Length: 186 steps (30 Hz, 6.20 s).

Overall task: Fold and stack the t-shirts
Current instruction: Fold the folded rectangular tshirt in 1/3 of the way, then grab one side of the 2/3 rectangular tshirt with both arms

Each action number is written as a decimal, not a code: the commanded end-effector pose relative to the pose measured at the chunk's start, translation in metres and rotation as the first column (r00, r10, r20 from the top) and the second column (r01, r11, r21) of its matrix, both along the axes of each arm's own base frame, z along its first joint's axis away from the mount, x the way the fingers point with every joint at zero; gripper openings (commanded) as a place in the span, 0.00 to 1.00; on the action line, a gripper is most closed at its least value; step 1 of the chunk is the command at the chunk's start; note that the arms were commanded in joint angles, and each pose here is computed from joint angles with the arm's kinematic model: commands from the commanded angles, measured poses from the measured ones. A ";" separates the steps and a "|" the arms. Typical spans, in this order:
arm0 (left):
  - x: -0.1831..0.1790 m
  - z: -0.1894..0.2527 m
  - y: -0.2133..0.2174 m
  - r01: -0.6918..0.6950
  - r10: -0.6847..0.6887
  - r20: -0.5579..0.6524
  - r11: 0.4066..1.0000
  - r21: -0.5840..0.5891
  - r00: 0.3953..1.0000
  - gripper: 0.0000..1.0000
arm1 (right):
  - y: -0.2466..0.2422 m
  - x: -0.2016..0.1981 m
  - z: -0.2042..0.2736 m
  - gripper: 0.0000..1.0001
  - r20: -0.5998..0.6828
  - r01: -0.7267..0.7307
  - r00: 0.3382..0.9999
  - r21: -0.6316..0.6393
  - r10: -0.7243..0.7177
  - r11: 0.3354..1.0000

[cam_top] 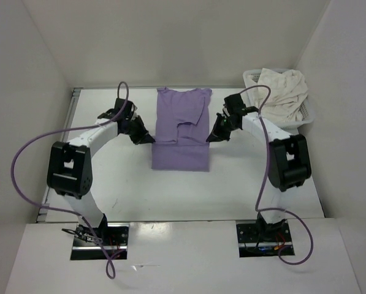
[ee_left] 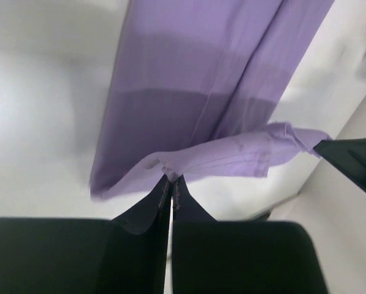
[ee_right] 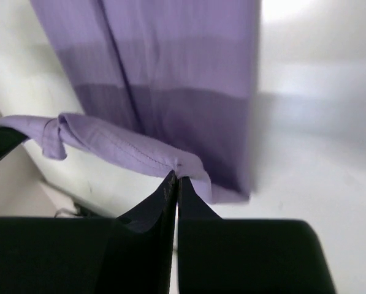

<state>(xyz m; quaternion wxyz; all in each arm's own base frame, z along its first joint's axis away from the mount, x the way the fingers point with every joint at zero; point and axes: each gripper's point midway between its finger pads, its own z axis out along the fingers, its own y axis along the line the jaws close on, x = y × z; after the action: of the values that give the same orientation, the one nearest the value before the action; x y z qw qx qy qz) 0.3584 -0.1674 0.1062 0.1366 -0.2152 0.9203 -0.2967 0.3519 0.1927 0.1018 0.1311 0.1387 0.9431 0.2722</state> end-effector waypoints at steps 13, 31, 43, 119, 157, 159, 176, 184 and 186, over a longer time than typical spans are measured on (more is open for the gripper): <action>0.138 -0.038 0.008 -0.089 0.081 0.146 0.995 0.047 0.986 0.25 | -0.022 0.136 -0.048 0.08 0.087 0.036 0.996 -0.059 -0.031 0.998; 0.036 -0.027 -0.034 0.009 0.002 0.153 0.997 -0.073 0.988 0.39 | 0.036 0.050 -0.002 0.02 0.148 -0.135 0.979 -0.027 0.138 0.990; -0.013 -0.115 -0.024 0.032 -0.030 -0.053 0.999 0.021 0.998 0.36 | 0.041 -0.007 -0.106 0.00 -0.068 -0.162 0.986 -0.136 0.154 0.977; -0.105 -0.093 -0.036 0.057 -0.053 -0.063 0.995 0.076 0.997 0.39 | 0.149 0.043 -0.073 0.01 0.158 -0.329 0.918 -0.202 0.363 0.922; -0.084 -0.073 0.031 -0.108 0.109 -0.016 0.993 0.049 0.994 0.47 | 0.008 -0.072 -0.047 0.56 0.053 -0.029 0.998 -0.052 0.031 0.998; -0.085 -0.076 0.031 -0.108 0.109 -0.026 0.993 0.052 0.994 0.47 | 0.010 -0.079 -0.052 0.60 0.036 -0.035 0.999 -0.030 0.036 0.999; -0.088 -0.096 0.028 -0.070 0.073 -0.065 0.996 0.050 0.995 0.24 | 0.025 -0.089 -0.084 0.28 -0.065 -0.069 0.995 0.043 0.072 0.997; -0.088 -0.095 0.027 -0.050 0.054 -0.069 0.997 0.051 0.996 0.05 | 0.030 -0.096 -0.091 0.05 -0.104 -0.082 0.991 0.081 0.090 0.993; -0.094 -0.097 0.027 -0.044 0.050 -0.095 0.997 0.065 0.994 0.01 | 0.028 -0.097 -0.089 0.00 -0.102 -0.078 0.991 0.071 0.085 0.994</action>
<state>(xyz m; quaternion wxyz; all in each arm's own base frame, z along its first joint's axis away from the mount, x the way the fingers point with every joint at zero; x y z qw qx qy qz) 0.2695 -0.1414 0.0139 0.1200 -0.2575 0.9202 -0.2694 0.2555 0.2183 0.0130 0.0618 0.1221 0.9458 0.2944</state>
